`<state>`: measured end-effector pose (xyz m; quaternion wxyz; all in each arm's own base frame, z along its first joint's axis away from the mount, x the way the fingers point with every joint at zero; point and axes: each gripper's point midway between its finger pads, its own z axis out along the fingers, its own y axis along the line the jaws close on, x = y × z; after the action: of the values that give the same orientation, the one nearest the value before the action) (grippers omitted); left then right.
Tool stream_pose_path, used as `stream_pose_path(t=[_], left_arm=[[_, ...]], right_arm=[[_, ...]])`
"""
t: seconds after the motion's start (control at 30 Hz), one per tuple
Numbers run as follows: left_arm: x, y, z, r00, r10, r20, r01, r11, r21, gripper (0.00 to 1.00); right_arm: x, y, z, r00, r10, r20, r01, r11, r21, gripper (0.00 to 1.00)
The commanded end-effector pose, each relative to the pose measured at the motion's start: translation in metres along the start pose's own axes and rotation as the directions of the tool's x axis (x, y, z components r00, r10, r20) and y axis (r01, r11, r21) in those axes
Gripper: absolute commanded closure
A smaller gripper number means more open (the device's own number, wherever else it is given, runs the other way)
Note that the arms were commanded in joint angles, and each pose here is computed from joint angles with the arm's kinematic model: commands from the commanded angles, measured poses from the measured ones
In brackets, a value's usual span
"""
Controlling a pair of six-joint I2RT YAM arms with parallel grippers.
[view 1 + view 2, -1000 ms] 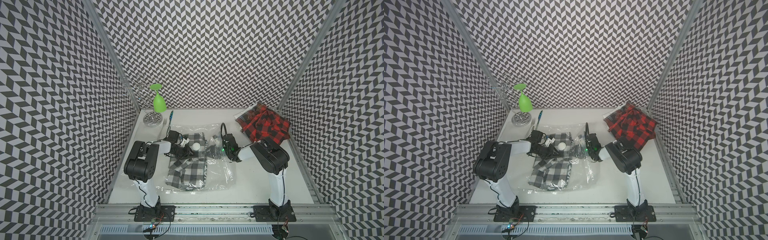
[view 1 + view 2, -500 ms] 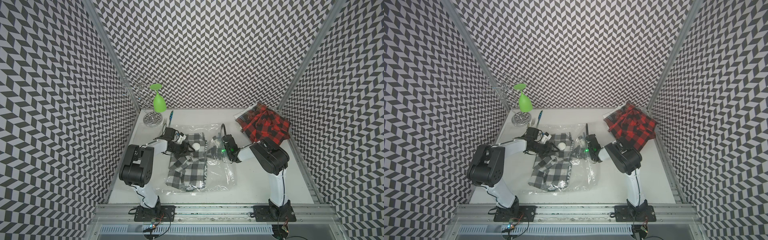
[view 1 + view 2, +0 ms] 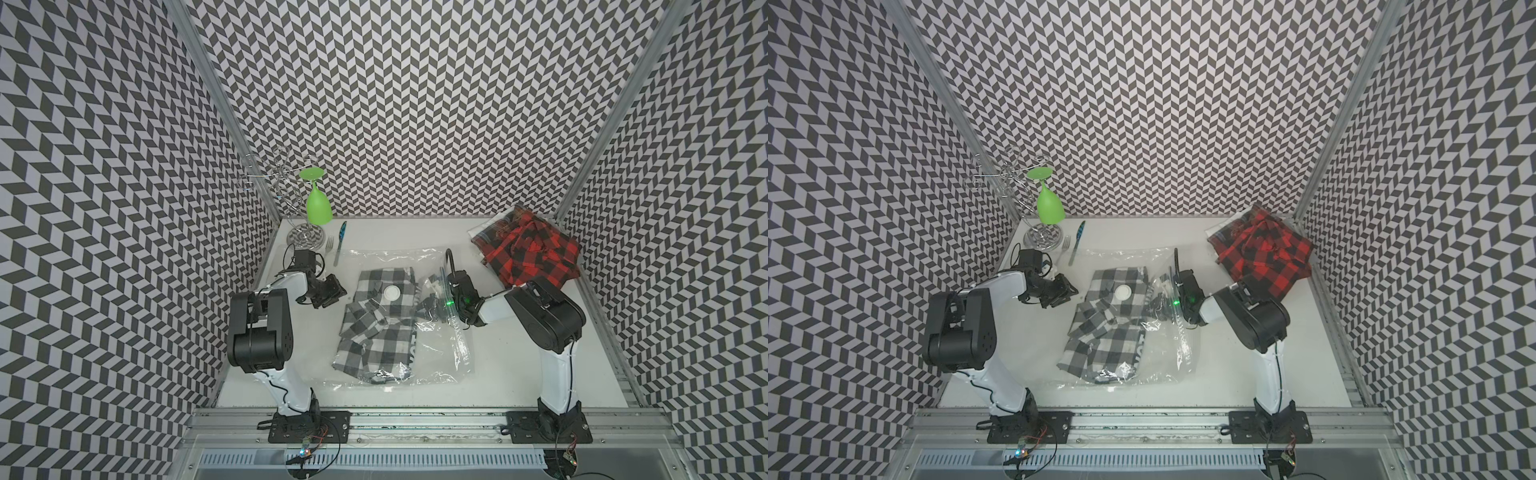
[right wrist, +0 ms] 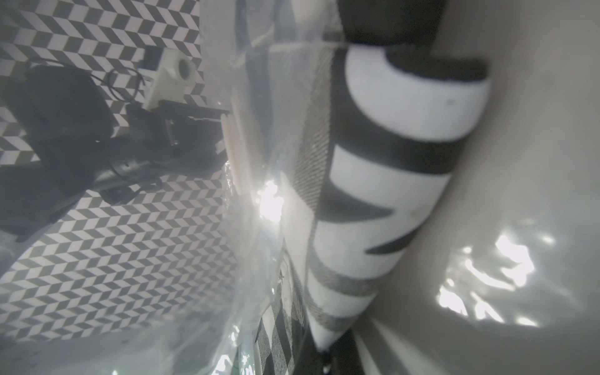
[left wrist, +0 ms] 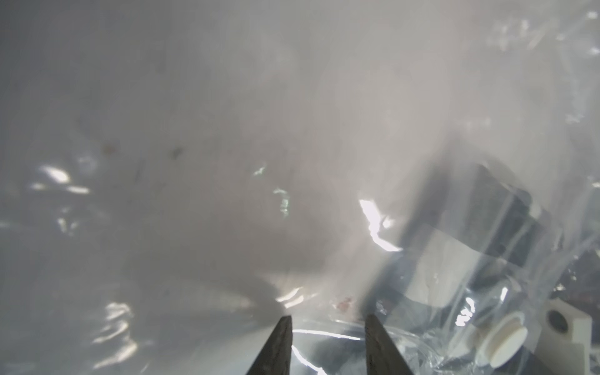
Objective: Take the shirt out of the vacuum bag
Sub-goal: Take out the shirt from the vacuum bag.
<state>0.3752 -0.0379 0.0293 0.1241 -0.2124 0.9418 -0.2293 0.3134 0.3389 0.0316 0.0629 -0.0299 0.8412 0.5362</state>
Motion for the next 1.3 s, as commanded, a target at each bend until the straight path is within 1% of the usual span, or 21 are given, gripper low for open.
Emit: stream_pose_path(t=[0.0,0.1,0.2,0.43,0.57,0.67,0.83,0.97,1.13,1.2,1.27], left_arm=[[0.007,0.028,0.009,1.0,-0.005,-0.02,0.002,0.992,-0.127,0.72],[0.014,0.042,0.017,0.999,-0.035,-0.041,0.029,0.989,-0.143,0.73],[0.016,0.054,0.017,0.998,-0.055,-0.03,0.049,0.984,-0.169,0.73],[0.016,0.077,0.018,0.995,-0.092,-0.027,0.084,0.975,-0.205,0.73],[0.017,0.086,0.017,0.993,-0.119,-0.024,0.111,0.973,-0.204,0.73],[0.017,0.089,0.017,0.992,-0.126,-0.022,0.119,0.971,-0.208,0.73],[0.015,0.094,0.017,0.99,-0.141,-0.018,0.135,0.969,-0.207,0.73],[0.014,0.098,0.017,0.988,-0.153,-0.017,0.146,0.967,-0.209,0.73],[0.012,0.101,0.017,0.987,-0.161,-0.011,0.155,0.964,-0.215,0.73],[0.01,0.104,0.015,0.986,-0.166,-0.004,0.161,0.963,-0.218,0.73],[0.009,0.106,0.014,0.985,-0.174,-0.001,0.169,0.961,-0.218,0.73]], right_arm=[[-0.004,0.018,-0.008,0.999,-0.049,0.02,0.05,0.998,-0.024,1.0],[-0.003,0.019,-0.011,0.999,-0.042,0.021,0.042,0.999,-0.016,1.0],[-0.004,0.019,-0.021,0.999,-0.033,0.041,0.033,0.999,-0.008,1.0],[-0.008,0.008,-0.068,0.99,0.037,0.136,-0.04,0.999,0.013,1.0],[0.003,-0.006,-0.091,0.981,0.085,0.174,-0.095,0.994,0.05,1.0],[0.015,-0.021,-0.11,0.965,0.151,0.216,-0.17,0.983,0.075,1.0],[0.029,-0.048,-0.152,0.917,0.243,0.316,-0.294,0.948,0.123,1.0],[0.038,-0.073,-0.195,0.853,0.306,0.424,-0.407,0.897,0.172,1.0],[0.048,-0.1,-0.24,0.759,0.353,0.548,-0.532,0.821,0.209,1.0],[0.053,-0.11,-0.255,0.718,0.368,0.59,-0.587,0.776,0.23,1.0],[0.06,-0.119,-0.269,0.689,0.374,0.621,-0.63,0.733,0.257,1.0]])
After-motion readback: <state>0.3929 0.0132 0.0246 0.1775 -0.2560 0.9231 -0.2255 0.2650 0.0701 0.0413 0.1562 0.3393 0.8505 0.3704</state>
